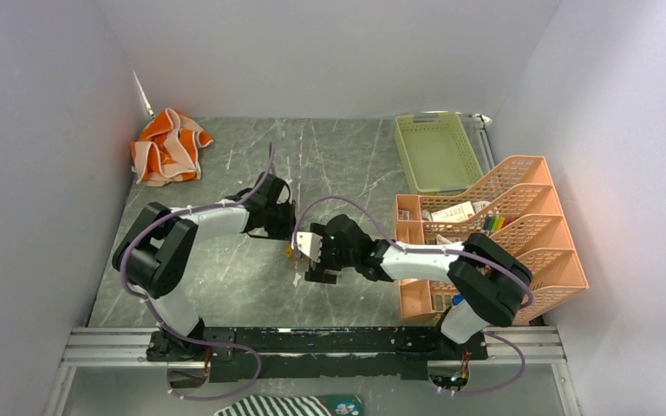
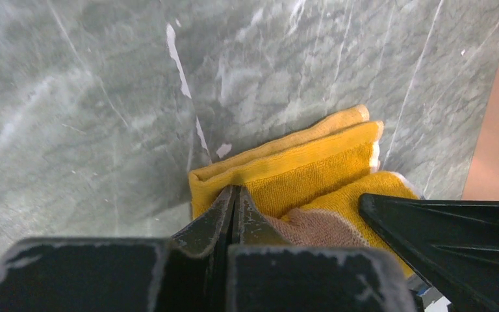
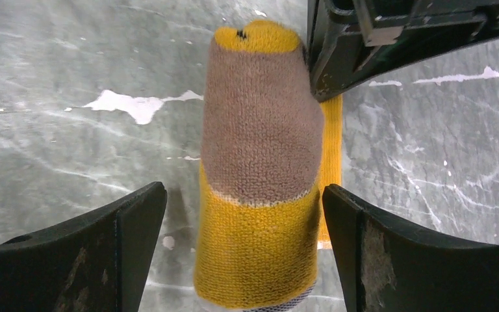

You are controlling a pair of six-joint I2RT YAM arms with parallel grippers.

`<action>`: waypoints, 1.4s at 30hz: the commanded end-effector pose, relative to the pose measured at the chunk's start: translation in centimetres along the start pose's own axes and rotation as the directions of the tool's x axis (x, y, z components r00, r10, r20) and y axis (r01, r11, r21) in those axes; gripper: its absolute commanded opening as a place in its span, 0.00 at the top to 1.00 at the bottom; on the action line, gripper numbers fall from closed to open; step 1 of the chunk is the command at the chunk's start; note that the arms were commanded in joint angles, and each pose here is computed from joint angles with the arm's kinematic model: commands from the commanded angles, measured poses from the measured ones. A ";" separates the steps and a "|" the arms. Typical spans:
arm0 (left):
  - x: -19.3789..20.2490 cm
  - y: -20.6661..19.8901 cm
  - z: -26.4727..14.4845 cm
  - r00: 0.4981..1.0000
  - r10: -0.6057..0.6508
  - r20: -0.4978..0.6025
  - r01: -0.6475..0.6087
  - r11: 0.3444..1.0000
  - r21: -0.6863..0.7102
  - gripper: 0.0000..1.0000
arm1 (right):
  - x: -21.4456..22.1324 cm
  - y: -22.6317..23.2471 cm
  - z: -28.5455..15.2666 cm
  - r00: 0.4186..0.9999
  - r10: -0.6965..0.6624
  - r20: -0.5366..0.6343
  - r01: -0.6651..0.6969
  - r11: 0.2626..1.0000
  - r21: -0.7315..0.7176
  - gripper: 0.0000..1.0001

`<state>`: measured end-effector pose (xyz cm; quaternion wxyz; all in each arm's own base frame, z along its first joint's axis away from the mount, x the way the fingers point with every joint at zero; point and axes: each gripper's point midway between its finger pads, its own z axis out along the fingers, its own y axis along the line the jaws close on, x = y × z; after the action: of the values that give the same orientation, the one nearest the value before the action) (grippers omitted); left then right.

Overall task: Roll the towels
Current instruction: Roll the towel at the center of the board.

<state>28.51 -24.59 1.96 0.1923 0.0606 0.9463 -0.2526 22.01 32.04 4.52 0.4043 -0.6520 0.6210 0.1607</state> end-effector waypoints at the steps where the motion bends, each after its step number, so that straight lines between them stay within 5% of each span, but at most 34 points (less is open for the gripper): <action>1: -1.1 1.6 0.2 0.999 0.040 -0.024 -0.041 0.998 -0.046 0.93 | -0.5 -2.2 1.1 0.999 -0.030 -0.017 0.031 0.996 0.081 0.10; 8: -6.8 2.5 -4.0 0.992 -0.025 0.121 0.028 0.999 -0.026 0.92 | -1.2 -3.0 2.1 0.989 0.149 0.022 -0.150 0.989 0.001 0.23; 12: -9.8 1.8 -8.5 0.970 -0.019 0.242 0.020 1.000 -0.004 0.90 | -1.7 -3.7 2.1 0.961 0.272 0.045 -0.269 0.961 -0.070 0.40; 17: -9.1 -0.9 -12.1 0.950 0.013 0.312 -0.047 0.994 0.100 0.89 | -1.5 -4.4 2.3 0.895 0.445 0.029 -0.433 0.882 -0.186 0.72; 20: -6.9 -3.2 -12.9 0.943 0.015 0.333 -0.102 0.964 0.245 0.86 | -1.5 -4.6 2.6 0.840 0.543 0.002 -0.522 0.808 -0.272 0.79; 28: -3.0 -3.2 -11.5 0.960 0.039 0.278 -0.113 0.960 0.256 0.87 | -2.0 -2.9 1.9 0.664 0.742 -0.091 -0.686 0.557 -0.468 0.81; 36: -2.0 -4.1 -8.4 0.976 0.059 0.211 -0.115 0.958 0.261 0.87 | -0.9 -1.4 1.8 0.496 0.849 -0.184 -0.797 0.360 -0.485 0.81; 42: -1.6 -3.5 -4.9 0.984 0.033 0.172 -0.071 0.974 0.217 0.88 | 1.0 0.2 1.7 0.451 0.858 -0.245 -0.837 0.311 -0.450 0.76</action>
<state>25.60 -24.12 8.06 0.2449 0.0953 0.8964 -0.3569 23.90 33.51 3.76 0.1205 -0.3333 0.7799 0.5159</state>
